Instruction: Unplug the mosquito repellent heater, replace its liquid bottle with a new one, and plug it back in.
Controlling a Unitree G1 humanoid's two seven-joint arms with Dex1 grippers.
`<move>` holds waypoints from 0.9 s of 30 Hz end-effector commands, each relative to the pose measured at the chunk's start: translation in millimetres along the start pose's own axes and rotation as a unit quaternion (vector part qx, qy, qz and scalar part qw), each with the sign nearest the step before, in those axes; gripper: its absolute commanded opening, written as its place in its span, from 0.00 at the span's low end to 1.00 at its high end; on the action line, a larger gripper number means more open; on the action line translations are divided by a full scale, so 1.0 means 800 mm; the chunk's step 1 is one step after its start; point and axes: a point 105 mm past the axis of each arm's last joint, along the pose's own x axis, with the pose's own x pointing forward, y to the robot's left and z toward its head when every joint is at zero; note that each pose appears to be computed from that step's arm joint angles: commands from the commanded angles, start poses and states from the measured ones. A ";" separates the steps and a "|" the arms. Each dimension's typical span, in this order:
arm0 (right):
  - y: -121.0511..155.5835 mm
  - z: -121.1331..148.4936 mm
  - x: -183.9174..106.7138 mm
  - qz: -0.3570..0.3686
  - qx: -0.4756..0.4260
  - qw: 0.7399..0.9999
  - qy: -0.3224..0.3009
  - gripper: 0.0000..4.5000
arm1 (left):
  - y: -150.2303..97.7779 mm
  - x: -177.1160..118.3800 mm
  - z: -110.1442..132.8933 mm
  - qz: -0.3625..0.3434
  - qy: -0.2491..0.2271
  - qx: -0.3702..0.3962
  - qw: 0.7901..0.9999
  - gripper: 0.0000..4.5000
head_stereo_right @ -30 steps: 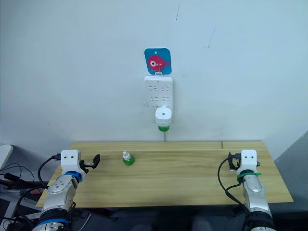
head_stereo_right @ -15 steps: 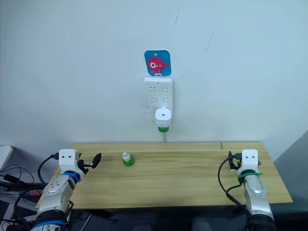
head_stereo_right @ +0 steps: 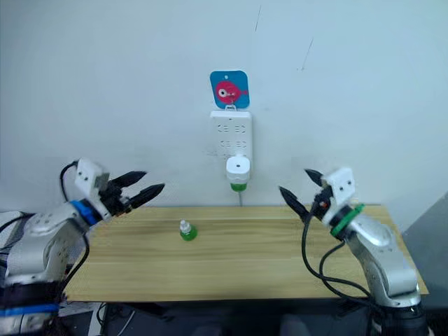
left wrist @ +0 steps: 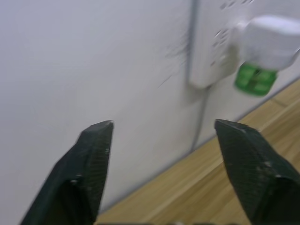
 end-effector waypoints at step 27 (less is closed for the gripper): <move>0.021 0.010 0.022 0.023 -0.026 0.999 0.006 1.00 | -0.008 0.156 0.059 -0.117 -0.041 0.077 0.989 0.48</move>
